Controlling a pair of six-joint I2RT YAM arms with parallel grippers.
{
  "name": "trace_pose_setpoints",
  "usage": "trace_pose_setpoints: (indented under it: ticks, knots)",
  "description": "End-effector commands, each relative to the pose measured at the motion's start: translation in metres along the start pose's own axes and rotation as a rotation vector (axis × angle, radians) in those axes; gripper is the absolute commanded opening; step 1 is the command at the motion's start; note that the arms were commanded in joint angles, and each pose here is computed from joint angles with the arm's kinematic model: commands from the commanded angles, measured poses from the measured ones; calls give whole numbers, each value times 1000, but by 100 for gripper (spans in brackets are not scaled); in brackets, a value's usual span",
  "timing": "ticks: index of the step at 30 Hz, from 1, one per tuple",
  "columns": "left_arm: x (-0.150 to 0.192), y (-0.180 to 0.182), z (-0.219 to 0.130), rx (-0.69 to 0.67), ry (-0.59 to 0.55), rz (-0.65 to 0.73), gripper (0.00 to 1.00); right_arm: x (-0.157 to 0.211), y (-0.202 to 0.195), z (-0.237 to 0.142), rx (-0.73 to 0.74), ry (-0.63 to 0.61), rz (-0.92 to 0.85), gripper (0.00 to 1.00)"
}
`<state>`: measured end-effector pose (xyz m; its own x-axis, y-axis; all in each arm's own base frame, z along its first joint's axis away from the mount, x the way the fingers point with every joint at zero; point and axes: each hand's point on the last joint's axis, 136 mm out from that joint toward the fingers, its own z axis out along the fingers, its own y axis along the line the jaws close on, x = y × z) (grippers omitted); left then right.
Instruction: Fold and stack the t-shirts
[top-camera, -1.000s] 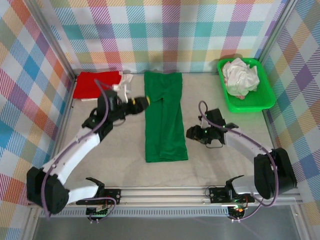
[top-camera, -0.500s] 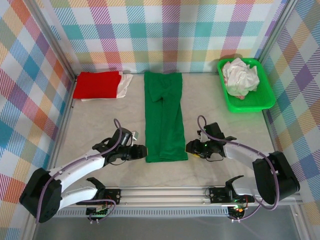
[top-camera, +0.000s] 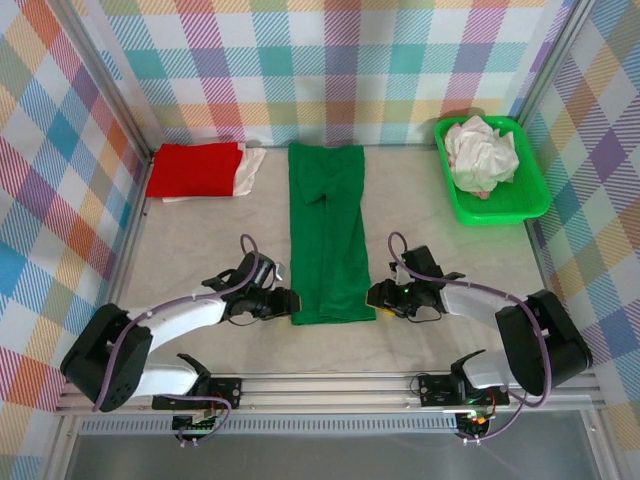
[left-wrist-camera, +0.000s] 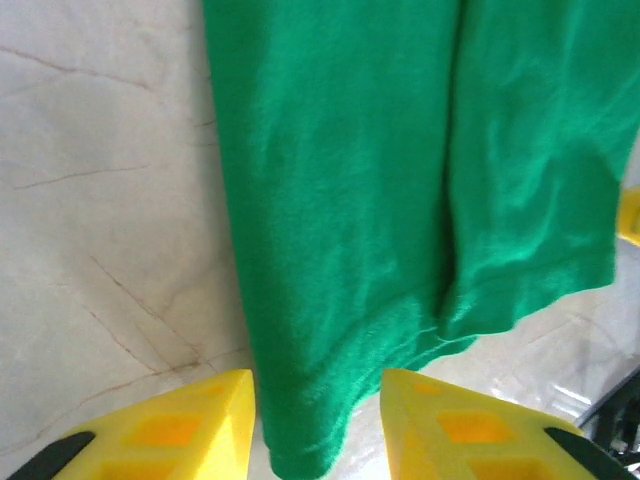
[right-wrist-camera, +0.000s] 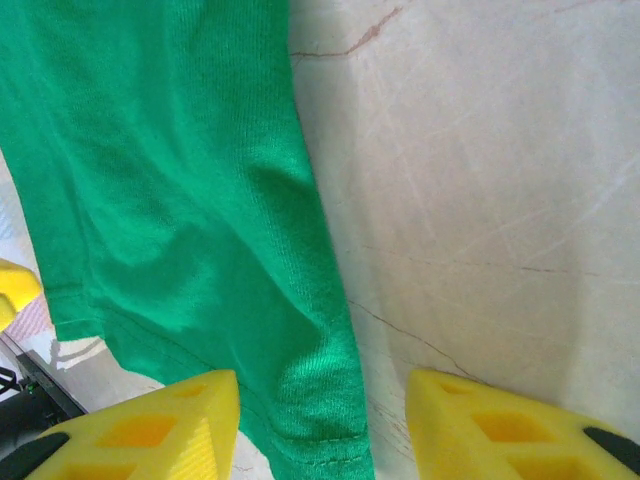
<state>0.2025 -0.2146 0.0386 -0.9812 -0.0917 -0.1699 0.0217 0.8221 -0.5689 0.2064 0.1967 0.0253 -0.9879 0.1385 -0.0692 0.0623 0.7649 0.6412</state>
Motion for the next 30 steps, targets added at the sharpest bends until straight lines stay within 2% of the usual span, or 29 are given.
trace_pose_setpoints:
  ticks: [1,9,23,30]
  knots:
    - [0,-10,4,31,13,3,37,3,2,6,-11,7,-15,48]
    - [3,-22,14,72,9,9,34,5,-7,14,33,42,-3,47]
    - [24,0,13,-25,51,-23,29,2,0,12,25,27,-25,48]
    - [25,4,11,-44,44,-30,31,2,1,13,23,32,-30,48]
